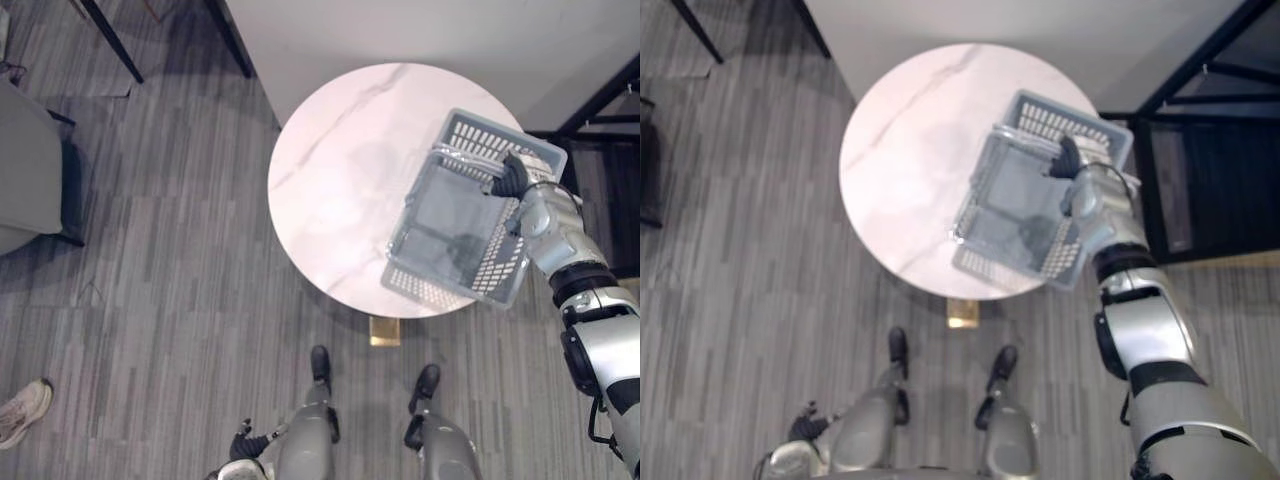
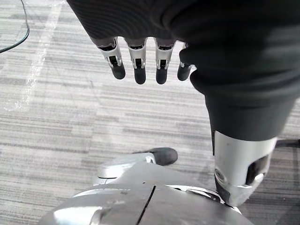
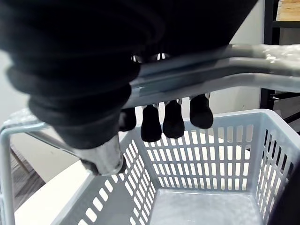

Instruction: Pick vegetable in the basket

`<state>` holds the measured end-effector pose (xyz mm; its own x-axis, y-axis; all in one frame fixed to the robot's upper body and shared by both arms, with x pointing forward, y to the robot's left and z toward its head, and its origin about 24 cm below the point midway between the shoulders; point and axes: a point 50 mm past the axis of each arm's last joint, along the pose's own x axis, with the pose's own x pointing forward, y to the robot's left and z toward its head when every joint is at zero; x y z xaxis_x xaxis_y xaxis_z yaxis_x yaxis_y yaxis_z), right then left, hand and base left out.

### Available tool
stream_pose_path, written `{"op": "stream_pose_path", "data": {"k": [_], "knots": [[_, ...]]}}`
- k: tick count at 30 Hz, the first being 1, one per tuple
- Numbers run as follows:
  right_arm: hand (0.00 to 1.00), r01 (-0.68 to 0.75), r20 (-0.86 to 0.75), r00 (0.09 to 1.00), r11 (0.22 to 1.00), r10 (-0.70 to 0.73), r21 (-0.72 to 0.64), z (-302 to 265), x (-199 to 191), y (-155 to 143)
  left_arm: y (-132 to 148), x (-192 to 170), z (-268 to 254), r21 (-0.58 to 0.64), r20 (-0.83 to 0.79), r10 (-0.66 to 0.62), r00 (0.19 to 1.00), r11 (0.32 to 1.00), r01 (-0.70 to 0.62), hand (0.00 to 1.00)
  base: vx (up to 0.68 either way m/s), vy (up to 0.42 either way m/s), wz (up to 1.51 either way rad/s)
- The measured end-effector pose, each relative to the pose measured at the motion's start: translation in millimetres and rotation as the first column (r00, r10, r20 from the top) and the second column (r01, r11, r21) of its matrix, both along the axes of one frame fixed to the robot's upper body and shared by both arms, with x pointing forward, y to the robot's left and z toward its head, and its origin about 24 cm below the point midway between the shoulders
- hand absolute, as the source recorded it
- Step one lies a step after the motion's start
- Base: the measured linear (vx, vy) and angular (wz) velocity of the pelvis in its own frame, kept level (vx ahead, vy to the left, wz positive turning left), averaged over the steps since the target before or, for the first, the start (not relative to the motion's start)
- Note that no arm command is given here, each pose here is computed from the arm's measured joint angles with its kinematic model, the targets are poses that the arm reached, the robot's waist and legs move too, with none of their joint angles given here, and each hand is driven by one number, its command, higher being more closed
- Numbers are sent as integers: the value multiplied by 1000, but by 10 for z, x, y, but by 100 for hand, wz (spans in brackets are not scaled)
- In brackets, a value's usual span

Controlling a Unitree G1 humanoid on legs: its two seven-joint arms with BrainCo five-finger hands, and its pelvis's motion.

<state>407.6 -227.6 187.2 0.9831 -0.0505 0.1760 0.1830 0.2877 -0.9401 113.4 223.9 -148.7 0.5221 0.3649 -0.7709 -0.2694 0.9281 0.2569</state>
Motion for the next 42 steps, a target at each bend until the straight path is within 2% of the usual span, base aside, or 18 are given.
{"op": "stream_pose_path", "data": {"k": [6, 9, 11, 14, 18, 21, 27, 30, 36, 38, 42], "knots": [[100, -44, -36, 998, 996, 42, -73, -75, 14, 131, 5, 9, 2, 3, -3, -4, 1000, 1000, 4, 0, 0, 0, 0], [100, -135, -58, 990, 979, 127, -155, -82, -5, 321, 18, 6, 2, 5, -7, -1, 1000, 1000, 1, 0, 7, 2, -8], [100, -264, -59, 964, 936, 258, -233, -75, -86, 563, 28, 1, 2, 4, -10, 4, 1000, 1000, -3, 0, 10, -16, -16], [100, -425, -19, 900, 865, 436, -268, -43, -258, 869, 82, -9, 8, 26, -27, -10, 1000, 1000, 11, 0, 10, -30, -25], [100, -547, -20, 823, 781, 568, -300, -120, -487, 1016, 151, -64, -2, 48, -63, -34, 997, 998, 37, 0, -5, -22, -20], [100, -592, -106, 801, 754, 589, -284, -344, -669, 883, 191, -125, -18, 54, -102, -66, 993, 996, 72, 0, -8, -2, -22], [100, -617, -257, 783, 758, 567, -209, -806, -1010, 607, 199, -223, -48, 60, -151, -95, 984, 993, 105, 0, -33, 2, -21], [100, -604, -353, 770, 785, 531, -137, -1149, -1267, 409, 170, -308, -77, 44, -175, -104, 979, 993, 113, 0, -12, 10, -22], [100, -465, -476, 796, 882, 374, -83, -1555, -1712, -95, 66, -429, -128, -4, -210, -143, 967, 989, 145, 0, 14, 11, -21], [100, -369, -524, 812, 922, 256, -121, -1703, -1854, -378, 22, -470, -144, -19, -218, -149, 965, 989, 148, 0, 52, 9, -24], [100, -181, -548, 832, 976, 86, -123, -1910, -2085, -705, -4, -488, -152, -26, -219, -153, 964, 988, 151, 0, 42, 6, -7]]}}
